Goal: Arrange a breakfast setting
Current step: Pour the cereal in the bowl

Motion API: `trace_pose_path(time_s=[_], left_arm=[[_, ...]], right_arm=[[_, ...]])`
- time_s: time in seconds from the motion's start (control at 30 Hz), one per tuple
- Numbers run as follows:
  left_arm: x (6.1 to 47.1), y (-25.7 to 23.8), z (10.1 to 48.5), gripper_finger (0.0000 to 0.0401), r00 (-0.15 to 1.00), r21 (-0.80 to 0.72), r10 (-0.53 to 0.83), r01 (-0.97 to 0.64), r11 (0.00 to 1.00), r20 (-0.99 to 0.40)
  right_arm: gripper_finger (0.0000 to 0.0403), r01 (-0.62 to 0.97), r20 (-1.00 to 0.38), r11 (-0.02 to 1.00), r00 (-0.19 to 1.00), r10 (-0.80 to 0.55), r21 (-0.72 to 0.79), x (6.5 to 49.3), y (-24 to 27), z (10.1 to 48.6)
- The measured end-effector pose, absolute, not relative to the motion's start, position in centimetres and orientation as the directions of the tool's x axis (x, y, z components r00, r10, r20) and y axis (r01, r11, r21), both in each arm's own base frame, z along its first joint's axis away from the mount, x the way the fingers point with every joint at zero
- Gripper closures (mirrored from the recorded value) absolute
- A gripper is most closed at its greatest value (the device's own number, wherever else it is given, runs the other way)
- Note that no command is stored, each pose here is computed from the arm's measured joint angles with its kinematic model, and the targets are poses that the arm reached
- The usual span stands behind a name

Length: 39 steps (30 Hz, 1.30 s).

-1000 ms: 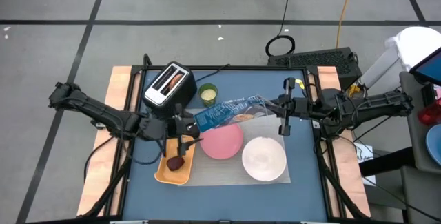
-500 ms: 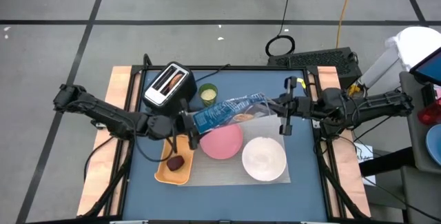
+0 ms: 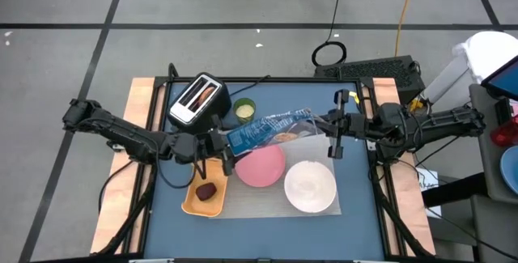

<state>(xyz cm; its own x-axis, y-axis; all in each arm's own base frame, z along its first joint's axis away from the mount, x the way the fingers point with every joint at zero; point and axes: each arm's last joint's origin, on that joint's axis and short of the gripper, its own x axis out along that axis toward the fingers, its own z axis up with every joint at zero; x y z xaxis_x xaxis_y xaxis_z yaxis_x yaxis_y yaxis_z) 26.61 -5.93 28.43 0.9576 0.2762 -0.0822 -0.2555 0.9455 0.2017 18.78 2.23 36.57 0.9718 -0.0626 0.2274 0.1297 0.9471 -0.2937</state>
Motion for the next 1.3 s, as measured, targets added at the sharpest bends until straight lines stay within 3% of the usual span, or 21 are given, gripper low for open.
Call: trace_pose_path(time_s=[0.4, 0.83, 1.17, 1.3], left_arm=[[26.7, -6.1, 29.5, 0.0004, 0.972, 0.123, 0.235, -0.235, 0.964, 0.016], [26.7, -6.0, 29.8, 0.0006, 0.969, 0.133, 0.245, -0.249, 0.959, 0.042], [26.7, -6.0, 29.8, 0.0114, 0.968, 0.14, 0.246, -0.25, 0.958, 0.042], [26.7, -6.0, 29.8, 0.0121, 0.968, 0.141, 0.246, -0.249, 0.958, 0.041]], right_arm=[[0.0403, 0.129, 0.227, 0.948, 0.972, -0.063, -0.291, 18.8, 2.2, 36.6], [0.0403, 0.124, 0.209, 0.947, 0.976, -0.063, -0.296, 19.0, 2.2, 36.3], [0.0403, 0.125, 0.21, 0.947, 0.976, -0.063, -0.296, 19.0, 2.2, 36.4], [0.0403, 0.123, 0.206, 0.947, 0.977, -0.063, -0.297, 19.0, 2.2, 36.3]])
